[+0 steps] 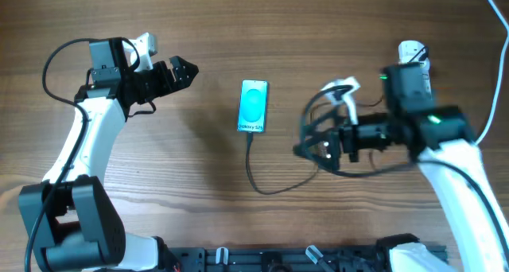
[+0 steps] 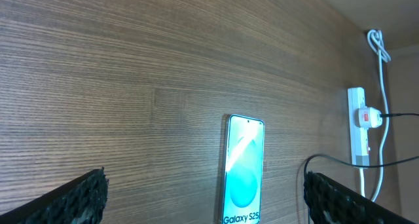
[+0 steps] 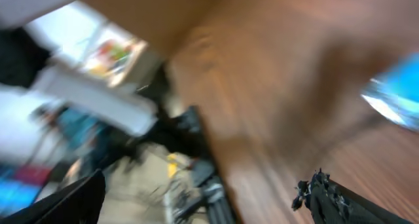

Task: Plug charger to phone and switch on socket
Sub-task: 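Move the right gripper to the white power strip's switch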

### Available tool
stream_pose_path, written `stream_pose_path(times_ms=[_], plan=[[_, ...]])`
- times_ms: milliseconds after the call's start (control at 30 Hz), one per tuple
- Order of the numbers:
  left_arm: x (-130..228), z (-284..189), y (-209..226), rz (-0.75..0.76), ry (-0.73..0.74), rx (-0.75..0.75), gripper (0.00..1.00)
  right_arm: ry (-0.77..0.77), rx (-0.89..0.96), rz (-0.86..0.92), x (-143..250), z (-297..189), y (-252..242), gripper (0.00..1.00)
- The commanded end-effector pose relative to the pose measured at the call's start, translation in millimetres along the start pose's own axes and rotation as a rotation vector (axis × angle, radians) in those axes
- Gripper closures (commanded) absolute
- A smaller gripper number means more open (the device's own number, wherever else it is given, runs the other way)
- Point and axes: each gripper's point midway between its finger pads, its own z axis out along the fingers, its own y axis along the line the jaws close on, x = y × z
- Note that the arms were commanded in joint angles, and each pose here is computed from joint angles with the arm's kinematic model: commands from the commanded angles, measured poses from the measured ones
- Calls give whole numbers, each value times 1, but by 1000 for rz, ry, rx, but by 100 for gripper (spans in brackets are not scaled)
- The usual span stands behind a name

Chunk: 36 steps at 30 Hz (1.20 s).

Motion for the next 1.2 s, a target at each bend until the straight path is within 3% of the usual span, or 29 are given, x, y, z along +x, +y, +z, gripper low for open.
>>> stream_pose_path(times_ms=[0, 100, 200, 333, 633, 733, 1000, 1167], plan=[[-1, -1, -2, 14, -5, 3, 0, -46, 352, 178, 8, -32, -39, 0], [-1, -1, -2, 14, -5, 3, 0, -79, 441, 161, 10, -45, -39, 0], [-1, -1, -2, 14, -5, 3, 0, -119, 542, 280, 7, -57, -51, 0], [-1, -1, -2, 14, -5, 3, 0, -134, 594, 283, -16, -72, -45, 0], [-1, -1, -2, 14, -5, 3, 0, -164, 1138, 442, -59, -163, -79, 0], [-1, -1, -2, 14, -5, 3, 0, -150, 1226, 530, -55, -173, -105, 0], [-1, -1, -2, 14, -5, 3, 0, 119, 1378, 694, -20, -166, -192, 0], [-1, -1, -2, 14, -5, 3, 0, 146, 1446, 817, 1, -180, -219, 0]])
